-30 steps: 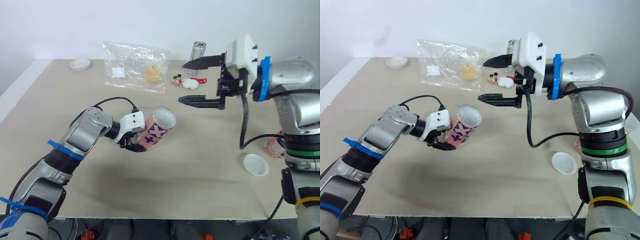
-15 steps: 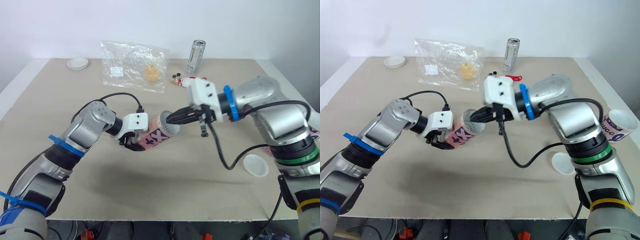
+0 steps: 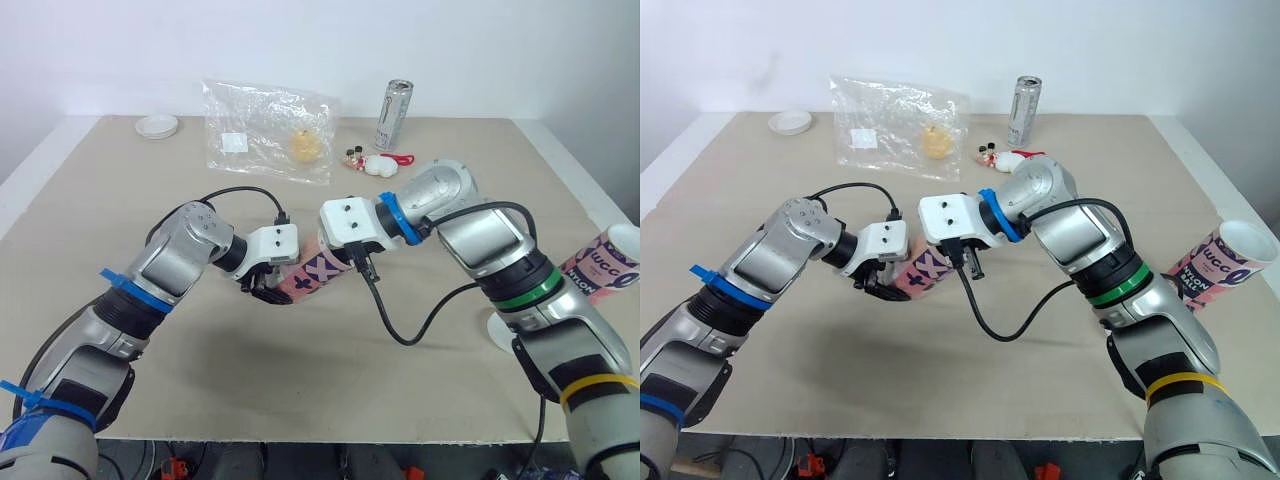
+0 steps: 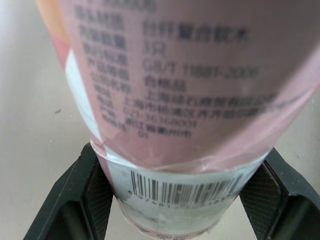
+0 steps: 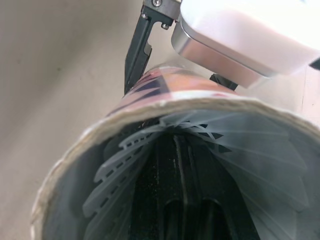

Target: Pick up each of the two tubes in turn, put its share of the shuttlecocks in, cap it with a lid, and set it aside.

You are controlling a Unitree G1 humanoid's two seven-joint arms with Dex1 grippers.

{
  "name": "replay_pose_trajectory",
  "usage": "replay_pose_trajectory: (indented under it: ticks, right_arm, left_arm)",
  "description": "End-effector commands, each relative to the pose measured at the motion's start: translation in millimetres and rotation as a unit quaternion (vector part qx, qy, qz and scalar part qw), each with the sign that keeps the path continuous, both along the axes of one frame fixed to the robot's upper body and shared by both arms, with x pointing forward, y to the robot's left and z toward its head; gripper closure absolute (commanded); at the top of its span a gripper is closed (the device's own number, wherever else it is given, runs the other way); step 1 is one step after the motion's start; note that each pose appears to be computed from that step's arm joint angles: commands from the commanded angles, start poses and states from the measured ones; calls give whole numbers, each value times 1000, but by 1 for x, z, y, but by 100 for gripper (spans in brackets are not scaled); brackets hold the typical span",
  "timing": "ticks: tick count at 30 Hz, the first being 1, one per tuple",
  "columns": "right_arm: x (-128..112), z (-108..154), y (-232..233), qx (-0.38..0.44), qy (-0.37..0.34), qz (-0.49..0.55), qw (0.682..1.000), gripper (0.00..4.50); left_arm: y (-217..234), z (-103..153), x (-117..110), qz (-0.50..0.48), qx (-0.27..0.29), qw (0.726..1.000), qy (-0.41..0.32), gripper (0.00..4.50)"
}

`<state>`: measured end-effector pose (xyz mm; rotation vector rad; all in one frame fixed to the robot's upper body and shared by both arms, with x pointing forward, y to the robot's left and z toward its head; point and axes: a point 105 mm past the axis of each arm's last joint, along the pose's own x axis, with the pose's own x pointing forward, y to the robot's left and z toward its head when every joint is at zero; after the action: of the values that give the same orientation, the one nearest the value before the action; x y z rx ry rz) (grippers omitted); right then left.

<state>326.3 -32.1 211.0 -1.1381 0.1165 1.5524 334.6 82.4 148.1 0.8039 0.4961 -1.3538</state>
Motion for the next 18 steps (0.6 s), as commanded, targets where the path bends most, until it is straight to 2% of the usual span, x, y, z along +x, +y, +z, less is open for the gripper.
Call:
replay_pose_trajectory:
  ticks: [1,5,11,18]
  right_arm:
    - [-3,-12,13,-23,8,22,999,445]
    - [-7,-8,16,-13,18,36,999,445]
    - [-30,50,6,109,99,53,988,445]
    - [-35,93,-41,203,109,-5,973,445]
  left_arm:
    - [-12,9,-7,-29,-19,999,-6,148]
    - [-13,8,-7,-22,-26,999,-4,148]
    - [-9,2,0,5,-48,999,-8,148]
    - [-13,3,7,24,-98,995,-28,148]
